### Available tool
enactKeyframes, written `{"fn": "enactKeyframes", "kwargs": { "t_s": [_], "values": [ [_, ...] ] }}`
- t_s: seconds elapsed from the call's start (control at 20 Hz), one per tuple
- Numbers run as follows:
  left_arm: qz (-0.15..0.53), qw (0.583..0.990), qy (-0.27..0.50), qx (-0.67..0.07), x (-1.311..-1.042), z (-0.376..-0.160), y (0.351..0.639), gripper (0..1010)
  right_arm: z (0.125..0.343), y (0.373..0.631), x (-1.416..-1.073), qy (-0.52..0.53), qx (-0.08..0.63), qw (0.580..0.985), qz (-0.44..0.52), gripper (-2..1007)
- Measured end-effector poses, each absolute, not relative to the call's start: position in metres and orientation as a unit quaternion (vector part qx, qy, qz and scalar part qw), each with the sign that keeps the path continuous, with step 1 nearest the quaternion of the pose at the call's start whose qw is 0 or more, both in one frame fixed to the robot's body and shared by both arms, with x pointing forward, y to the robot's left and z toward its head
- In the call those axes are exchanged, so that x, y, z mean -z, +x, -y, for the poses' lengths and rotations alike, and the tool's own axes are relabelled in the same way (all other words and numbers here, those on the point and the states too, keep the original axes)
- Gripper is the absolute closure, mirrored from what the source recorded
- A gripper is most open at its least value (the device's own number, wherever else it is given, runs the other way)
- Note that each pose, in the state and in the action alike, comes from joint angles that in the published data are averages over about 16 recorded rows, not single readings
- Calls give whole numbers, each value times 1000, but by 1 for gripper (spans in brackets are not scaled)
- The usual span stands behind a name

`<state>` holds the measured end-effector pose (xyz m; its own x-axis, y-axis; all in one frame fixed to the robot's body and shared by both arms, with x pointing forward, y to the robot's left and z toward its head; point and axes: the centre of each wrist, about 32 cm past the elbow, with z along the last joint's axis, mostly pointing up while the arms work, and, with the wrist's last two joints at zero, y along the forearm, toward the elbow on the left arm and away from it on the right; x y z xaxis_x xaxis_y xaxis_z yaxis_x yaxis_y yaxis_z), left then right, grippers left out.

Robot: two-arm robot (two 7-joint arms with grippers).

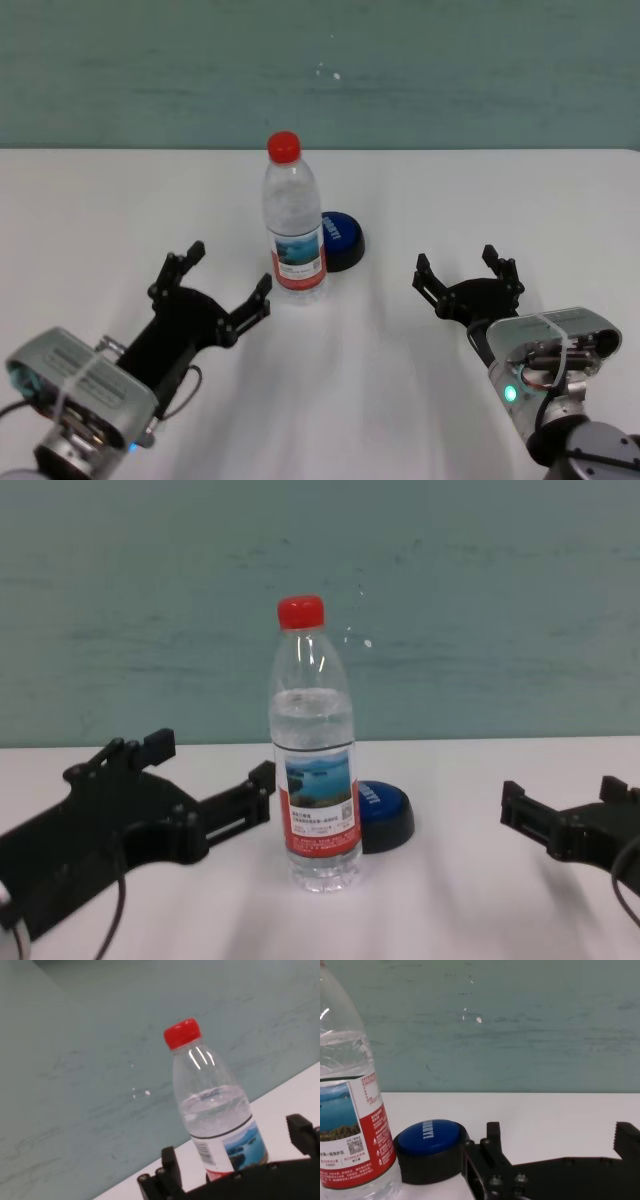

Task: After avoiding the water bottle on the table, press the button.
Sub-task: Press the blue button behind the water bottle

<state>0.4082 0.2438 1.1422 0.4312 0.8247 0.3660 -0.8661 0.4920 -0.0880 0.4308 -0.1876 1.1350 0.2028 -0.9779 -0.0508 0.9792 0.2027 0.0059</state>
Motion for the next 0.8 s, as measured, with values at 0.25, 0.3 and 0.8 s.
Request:
{"fn": "enactKeyframes", "kwargs": {
  "t_s": [0.25, 0.3, 0.8],
  "values": [
    [175, 842, 56, -508, -1135, -238, 392, 10, 188, 431, -1135, 18, 631, 775, -18, 1],
    [173, 841, 56, -510, -1133, -238, 389, 10, 188, 431, -1135, 18, 631, 775, -18, 1],
    [151, 828, 52, -538, -1121, -245, 376, 10, 188, 431, -1135, 18, 631, 775, -18, 1]
  ]
}}
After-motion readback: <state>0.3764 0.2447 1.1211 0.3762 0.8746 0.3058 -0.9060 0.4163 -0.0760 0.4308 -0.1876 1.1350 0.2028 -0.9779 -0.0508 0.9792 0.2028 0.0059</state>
